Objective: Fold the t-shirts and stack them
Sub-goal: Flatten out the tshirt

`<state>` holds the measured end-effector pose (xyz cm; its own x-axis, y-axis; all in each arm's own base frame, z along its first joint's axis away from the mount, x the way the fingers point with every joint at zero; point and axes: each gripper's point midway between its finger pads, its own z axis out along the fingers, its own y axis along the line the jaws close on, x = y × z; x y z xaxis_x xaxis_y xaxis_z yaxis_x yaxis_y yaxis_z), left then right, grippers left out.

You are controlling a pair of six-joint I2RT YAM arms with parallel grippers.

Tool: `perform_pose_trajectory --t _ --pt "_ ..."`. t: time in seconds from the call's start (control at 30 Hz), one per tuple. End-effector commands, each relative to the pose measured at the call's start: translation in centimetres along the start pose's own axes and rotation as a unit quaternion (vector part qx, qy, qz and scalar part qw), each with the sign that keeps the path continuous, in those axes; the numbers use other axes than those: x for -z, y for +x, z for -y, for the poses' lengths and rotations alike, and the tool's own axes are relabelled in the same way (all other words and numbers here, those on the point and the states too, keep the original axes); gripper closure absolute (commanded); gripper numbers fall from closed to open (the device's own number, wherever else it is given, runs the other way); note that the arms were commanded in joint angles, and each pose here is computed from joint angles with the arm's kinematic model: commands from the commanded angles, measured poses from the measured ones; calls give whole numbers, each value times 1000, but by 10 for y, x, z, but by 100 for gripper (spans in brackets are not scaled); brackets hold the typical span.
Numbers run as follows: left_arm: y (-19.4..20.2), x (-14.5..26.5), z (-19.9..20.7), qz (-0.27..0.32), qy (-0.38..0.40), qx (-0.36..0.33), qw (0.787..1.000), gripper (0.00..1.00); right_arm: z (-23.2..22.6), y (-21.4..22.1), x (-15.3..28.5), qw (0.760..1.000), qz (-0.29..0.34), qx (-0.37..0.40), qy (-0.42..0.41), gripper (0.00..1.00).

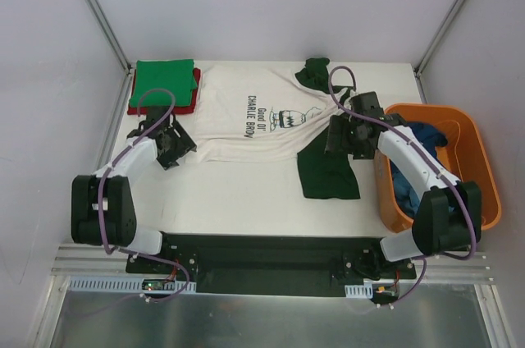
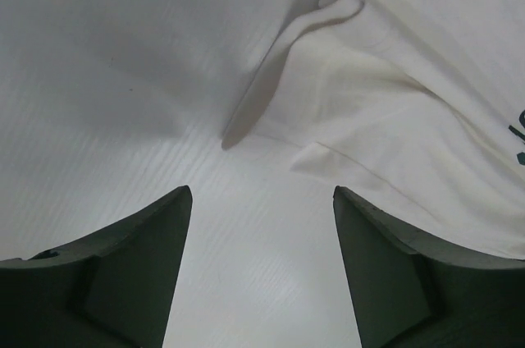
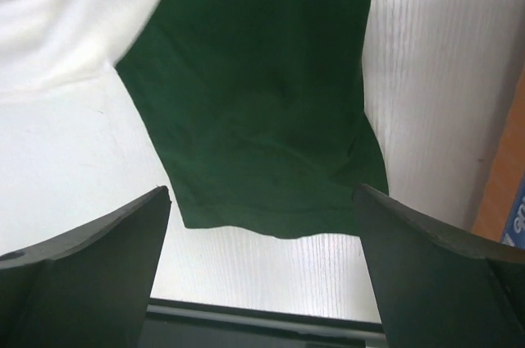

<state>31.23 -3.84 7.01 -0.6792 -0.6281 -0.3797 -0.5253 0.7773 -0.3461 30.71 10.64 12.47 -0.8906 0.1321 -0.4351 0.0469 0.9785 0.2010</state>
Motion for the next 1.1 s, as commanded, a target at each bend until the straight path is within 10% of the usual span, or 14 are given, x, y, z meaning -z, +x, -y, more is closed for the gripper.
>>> perform_pose_trajectory --t 0.0,0.7,0.83,1.07 --pt "-12 -18 18 -20 19 26 999 34 -4 3 13 999 20 -22 -13 3" --pt "5 -67 -15 -66 -70 27 995 68 15 25 27 999 19 -35 23 3" --pt "-1 -68 -12 -59 -68 22 996 100 18 48 30 999 0 -36 21 3" --pt "-34 -40 -43 29 -121 16 992 100 32 108 22 992 -73 -38 91 1"
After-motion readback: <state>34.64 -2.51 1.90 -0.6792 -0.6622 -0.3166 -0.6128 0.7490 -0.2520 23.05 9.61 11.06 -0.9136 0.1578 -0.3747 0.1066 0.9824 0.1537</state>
